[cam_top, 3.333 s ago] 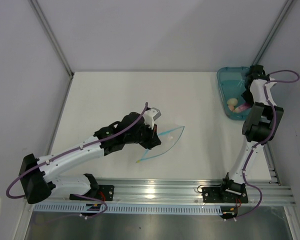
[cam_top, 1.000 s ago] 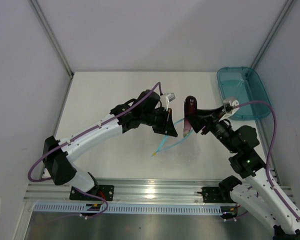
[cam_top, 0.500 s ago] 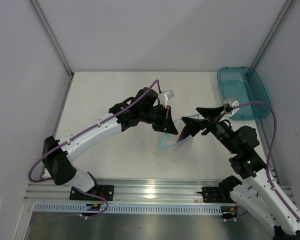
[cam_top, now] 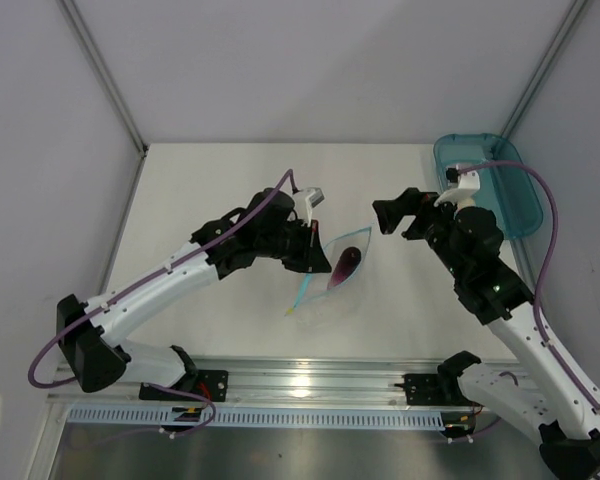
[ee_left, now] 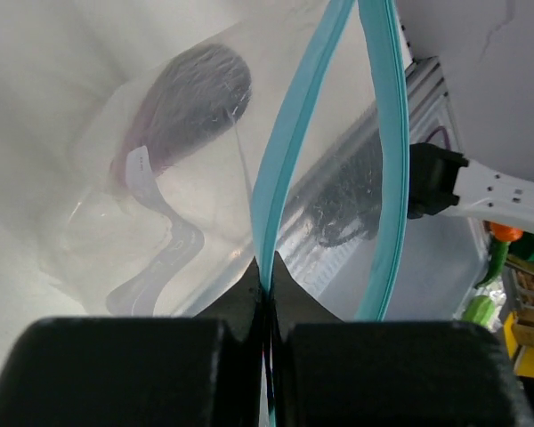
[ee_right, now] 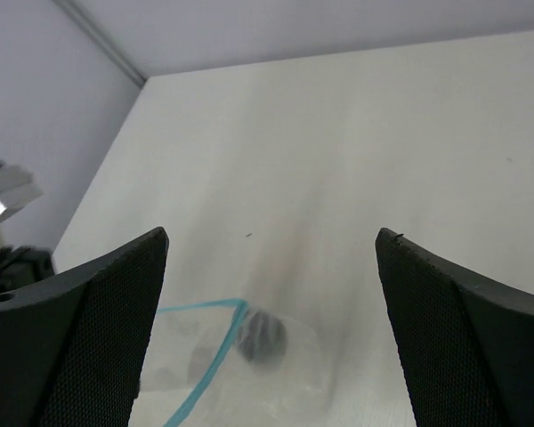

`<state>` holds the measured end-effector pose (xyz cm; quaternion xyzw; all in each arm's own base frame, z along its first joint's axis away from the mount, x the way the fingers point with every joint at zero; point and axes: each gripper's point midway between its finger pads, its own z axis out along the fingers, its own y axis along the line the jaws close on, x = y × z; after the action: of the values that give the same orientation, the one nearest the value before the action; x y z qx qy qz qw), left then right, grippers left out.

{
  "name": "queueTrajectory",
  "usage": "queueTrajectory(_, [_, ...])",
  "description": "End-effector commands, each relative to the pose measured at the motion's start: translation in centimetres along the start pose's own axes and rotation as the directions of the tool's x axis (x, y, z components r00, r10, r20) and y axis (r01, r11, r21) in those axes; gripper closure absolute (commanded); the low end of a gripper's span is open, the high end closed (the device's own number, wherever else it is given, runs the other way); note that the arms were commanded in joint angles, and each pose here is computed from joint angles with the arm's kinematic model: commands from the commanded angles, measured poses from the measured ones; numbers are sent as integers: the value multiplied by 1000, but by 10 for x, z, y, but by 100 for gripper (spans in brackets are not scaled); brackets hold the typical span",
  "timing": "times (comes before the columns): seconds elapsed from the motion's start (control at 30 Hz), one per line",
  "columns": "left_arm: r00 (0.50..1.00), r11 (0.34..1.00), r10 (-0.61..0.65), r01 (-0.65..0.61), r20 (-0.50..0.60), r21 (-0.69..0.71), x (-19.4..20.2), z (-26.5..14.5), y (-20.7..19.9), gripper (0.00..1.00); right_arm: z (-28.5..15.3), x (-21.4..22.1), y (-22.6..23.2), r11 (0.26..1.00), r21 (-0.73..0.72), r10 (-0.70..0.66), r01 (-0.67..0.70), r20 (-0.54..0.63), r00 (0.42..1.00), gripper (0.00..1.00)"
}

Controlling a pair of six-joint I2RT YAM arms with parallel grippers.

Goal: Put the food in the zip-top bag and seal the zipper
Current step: Pick up the fake vegetable from the bin.

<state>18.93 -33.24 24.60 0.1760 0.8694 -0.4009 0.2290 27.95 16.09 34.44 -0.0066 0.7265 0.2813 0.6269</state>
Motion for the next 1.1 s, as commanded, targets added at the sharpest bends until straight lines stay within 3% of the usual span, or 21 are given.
queueTrajectory(0.0, [997, 997, 47, -43, 55, -70, 0, -14, 17, 99, 3, -29, -24, 984, 173, 36, -40, 25, 999, 0])
queueTrajectory(0.03, [997, 994, 51, -46, 51, -94, 6, -13, 25, 99, 10, -19, -44, 969, 245, 40, -32, -30, 999, 0])
queueTrajectory(0.23, [992, 988, 83, -69, 98, -135, 10, -24, 38, 99, 24, -36, -101, 915, 394, 126, -92, -60, 990, 1])
queueTrajectory(0.4, [990, 987, 103, -89, 100, -136, 17, -25, 43, 99, 38, -19, -171, 806, 579, 242, -125, -129, 962, 1])
queueTrajectory(0.53, [987, 987, 118, -106, 105, -117, 19, -22, 43, 99, 49, -14, -205, 743, 653, 290, -150, -111, 951, 1])
queueTrajectory(0.7, [989, 991, 120, -113, 89, -76, 31, -16, 44, 99, 53, -17, -264, 590, 793, 316, -153, -52, 947, 0])
queueTrajectory(1.07, [989, 992, 126, -124, 75, -21, 43, -10, 43, 100, 60, -7, -358, 333, 929, 395, -159, 15, 918, 0])
